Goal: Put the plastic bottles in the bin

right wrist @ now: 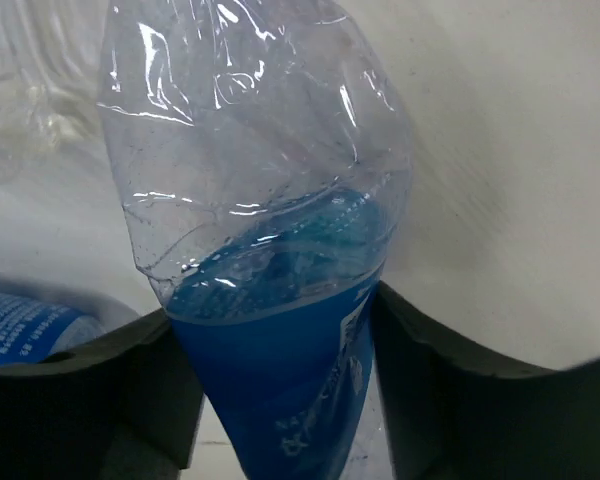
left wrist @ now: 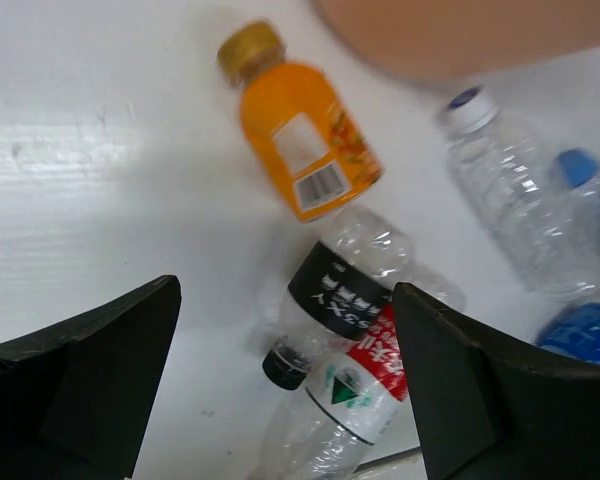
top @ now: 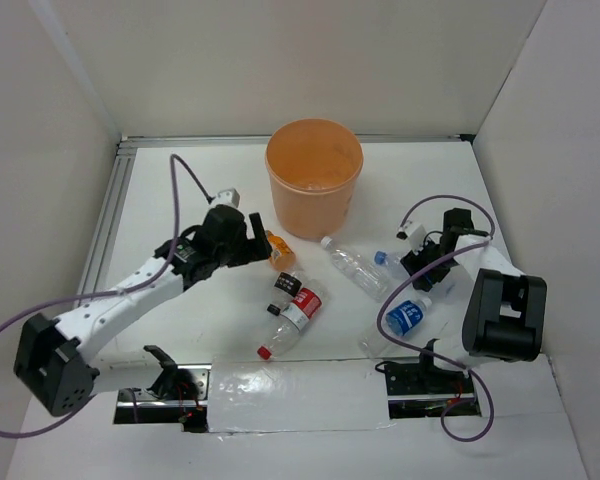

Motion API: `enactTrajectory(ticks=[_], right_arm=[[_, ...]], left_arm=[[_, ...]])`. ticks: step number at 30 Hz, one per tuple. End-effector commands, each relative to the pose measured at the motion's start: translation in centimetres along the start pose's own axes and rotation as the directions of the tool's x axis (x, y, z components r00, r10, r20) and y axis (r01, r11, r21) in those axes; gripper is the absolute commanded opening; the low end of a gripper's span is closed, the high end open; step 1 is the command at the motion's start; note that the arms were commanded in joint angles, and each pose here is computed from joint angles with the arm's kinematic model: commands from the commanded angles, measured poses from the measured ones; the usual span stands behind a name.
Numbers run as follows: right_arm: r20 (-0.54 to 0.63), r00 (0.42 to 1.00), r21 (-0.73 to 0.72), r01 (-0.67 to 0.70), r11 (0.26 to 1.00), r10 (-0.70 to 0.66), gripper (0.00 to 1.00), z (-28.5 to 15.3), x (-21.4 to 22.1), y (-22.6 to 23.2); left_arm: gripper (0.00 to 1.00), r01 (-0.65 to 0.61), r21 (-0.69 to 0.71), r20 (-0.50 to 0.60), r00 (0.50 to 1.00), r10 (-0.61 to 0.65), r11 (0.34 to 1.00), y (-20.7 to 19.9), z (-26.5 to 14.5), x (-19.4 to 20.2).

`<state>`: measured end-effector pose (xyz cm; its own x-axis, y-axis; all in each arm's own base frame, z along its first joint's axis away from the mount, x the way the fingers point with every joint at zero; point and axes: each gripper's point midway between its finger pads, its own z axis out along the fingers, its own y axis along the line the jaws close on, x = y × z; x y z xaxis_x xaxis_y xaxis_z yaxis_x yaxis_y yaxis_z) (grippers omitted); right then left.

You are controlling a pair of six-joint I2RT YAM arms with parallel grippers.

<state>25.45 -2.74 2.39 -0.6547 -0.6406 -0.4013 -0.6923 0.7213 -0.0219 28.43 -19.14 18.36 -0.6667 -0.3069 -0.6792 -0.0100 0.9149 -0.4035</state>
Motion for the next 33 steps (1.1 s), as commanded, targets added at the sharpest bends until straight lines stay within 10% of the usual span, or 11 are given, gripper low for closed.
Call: enactTrajectory(ticks=[1, 11, 19, 23, 29, 33], right_arm=[[0.030, 0.999, 0.070, 0.037, 0.997, -0.039, 0.64, 0.2, -1.0, -1.7], [0.440, 0.875, 0.215, 0.115, 0.970, -0.202, 0.28, -13.5, -12.3, -4.4], [0.808, 0.390, 0.351, 0.282, 0.893, -0.441, 0.24, -28.2, -27.1, -1.5], [0.857, 0.246, 0.316, 0.441, 0.840, -0.452, 0.27, -29.2, -33.7, 2.4], [0.905, 0.158, 0.216, 0.628, 0.748, -0.394, 0.34, -26.2, -40.3, 8.7], [0.913, 0.229, 0.112, 0.658, 0.745, -0.339, 0.42, -22.1, -42.7, 9.1]], left_arm=[[0.99, 0.159, 0.076, -0.068, 0.986, -0.154, 0.984, -1.9, 2.4, 1.2], [0.99, 0.205, -0.025, -0.196, 0.959, -0.206, 0.978, -2.9, 7.5, 3.2], [0.99, 0.197, -0.072, -0.234, 0.949, -0.209, 0.978, -2.0, 9.2, 4.4], [0.99, 0.194, -0.081, -0.241, 0.948, -0.209, 0.978, -1.5, 10.0, 5.3], [0.99, 0.190, -0.116, -0.248, 0.945, -0.214, 0.975, -0.5, 11.5, 6.1], [0.99, 0.190, -0.140, -0.246, 0.944, -0.220, 0.972, 0.1, 12.5, 6.3]])
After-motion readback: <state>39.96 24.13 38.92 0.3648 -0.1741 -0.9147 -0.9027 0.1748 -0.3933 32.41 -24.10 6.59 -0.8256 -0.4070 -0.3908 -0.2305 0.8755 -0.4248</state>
